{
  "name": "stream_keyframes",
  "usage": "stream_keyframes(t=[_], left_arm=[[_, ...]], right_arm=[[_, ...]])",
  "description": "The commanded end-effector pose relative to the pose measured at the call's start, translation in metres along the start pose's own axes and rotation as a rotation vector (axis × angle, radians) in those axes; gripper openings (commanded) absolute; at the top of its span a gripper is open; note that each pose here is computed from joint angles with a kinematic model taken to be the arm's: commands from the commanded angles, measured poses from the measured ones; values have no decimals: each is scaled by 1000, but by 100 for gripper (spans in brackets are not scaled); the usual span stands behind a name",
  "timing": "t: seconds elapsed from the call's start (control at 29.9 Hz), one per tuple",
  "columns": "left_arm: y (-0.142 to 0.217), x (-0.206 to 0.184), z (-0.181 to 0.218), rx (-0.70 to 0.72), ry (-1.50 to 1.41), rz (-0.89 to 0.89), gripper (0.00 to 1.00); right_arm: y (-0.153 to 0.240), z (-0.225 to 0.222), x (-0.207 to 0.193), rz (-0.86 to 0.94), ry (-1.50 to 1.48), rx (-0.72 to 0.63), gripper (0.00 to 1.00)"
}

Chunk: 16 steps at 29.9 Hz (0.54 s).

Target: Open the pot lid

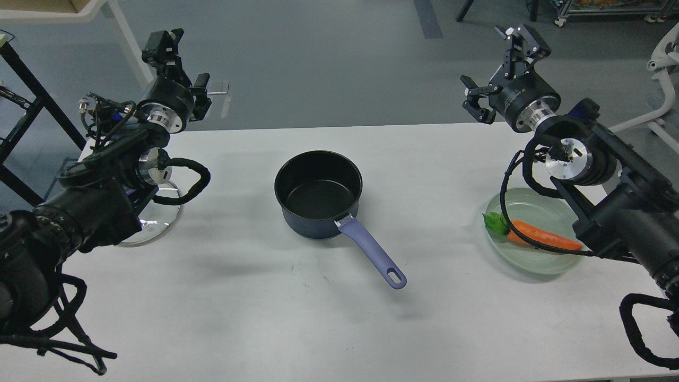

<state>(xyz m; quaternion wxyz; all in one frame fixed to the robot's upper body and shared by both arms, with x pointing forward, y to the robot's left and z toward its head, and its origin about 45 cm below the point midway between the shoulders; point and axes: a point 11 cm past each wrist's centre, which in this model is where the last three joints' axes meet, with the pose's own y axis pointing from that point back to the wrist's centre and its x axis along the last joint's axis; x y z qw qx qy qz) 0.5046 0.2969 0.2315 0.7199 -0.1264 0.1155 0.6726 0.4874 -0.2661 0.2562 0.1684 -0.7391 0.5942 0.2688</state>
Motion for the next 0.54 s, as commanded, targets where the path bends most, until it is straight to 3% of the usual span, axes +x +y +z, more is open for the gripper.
stream_keyframes(t=[0.0,0.17,0.5], left_arm=[[5,2,-8,5,84,-12,99],[13,12,-12,-7,159,14,99],[27,21,-15,18,174,6,99]], right_arm=[[-2,0,3,-15,-123,45,100],[1,-15,10,-11,-189,116,100],[12,-15,26,-17,-199,126,100]])
